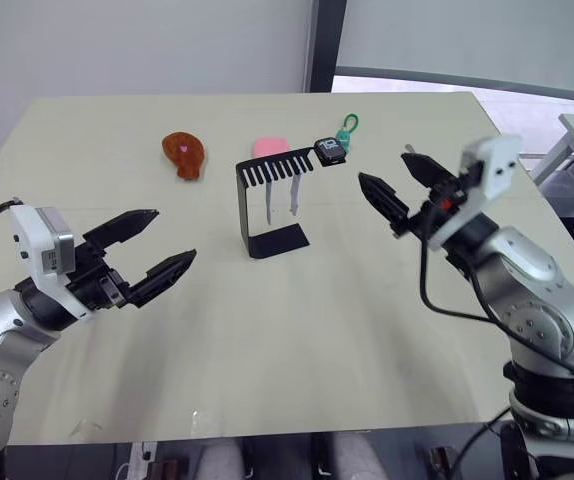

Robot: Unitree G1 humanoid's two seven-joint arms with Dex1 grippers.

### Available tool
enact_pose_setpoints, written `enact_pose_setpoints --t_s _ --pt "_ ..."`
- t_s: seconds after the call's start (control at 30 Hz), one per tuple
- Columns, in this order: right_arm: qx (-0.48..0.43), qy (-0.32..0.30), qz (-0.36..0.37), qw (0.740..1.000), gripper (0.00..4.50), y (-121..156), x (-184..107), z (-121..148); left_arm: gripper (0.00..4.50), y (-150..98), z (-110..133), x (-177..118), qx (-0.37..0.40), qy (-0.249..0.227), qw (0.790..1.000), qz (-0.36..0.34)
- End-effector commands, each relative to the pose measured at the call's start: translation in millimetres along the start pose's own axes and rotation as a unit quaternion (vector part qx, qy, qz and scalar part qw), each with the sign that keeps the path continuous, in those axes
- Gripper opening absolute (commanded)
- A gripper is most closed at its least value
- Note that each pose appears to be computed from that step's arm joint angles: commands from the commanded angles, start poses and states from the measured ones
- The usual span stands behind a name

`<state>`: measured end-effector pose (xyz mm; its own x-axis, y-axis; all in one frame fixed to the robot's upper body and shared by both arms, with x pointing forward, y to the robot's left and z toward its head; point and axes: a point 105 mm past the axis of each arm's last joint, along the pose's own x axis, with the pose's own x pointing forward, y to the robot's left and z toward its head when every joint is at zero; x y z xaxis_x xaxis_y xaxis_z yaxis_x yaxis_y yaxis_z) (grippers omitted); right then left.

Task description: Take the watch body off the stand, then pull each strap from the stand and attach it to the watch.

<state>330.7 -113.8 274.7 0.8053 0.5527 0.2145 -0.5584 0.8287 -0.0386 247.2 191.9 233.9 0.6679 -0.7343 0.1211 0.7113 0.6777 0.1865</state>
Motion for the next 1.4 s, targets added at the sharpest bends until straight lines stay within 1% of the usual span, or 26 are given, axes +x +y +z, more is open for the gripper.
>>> enact_pose_setpoints --t_s 0.03,0.1,0.2,0.33,0.5,0.67,0.9,1.13,1.4 --pt "-0.007 -0.008 -0.013 1.0 4.5 9 8 15 4.44 -3 5 2 0.017 -0.002 1.0 -0.007" --pt "0.001 -0.007 -0.016 1.0 4.5 17 19 21 4.44 -4 4 2 0.019 -0.002 1.0 -0.009" --pt "0.017 0.005 -0.039 0.999 4.5 18 31 23 4.44 -6 7 4 0.024 -0.008 1.0 -0.016" --pt "0.017 0.009 -0.046 0.999 4.5 18 38 31 4.44 -7 12 5 0.028 -0.021 0.999 -0.016" --pt "0.008 0.03 -0.049 0.998 4.5 15 43 24 4.44 0 30 9 0.038 -0.056 0.998 0.0" --pt "0.007 0.038 -0.042 0.998 4.5 17 47 19 4.44 7 42 9 0.046 -0.07 0.996 0.008" --pt "0.01 0.042 -0.025 0.999 4.5 22 54 17 4.44 6 41 10 0.044 -0.063 0.997 0.007" --pt "0.012 0.046 -0.02 0.999 4.5 22 60 14 4.44 4 36 10 0.04 -0.056 0.998 0.008" --pt "0.025 0.034 -0.02 0.999 4.5 22 65 15 4.44 3 34 8 0.04 -0.052 0.998 0.014"
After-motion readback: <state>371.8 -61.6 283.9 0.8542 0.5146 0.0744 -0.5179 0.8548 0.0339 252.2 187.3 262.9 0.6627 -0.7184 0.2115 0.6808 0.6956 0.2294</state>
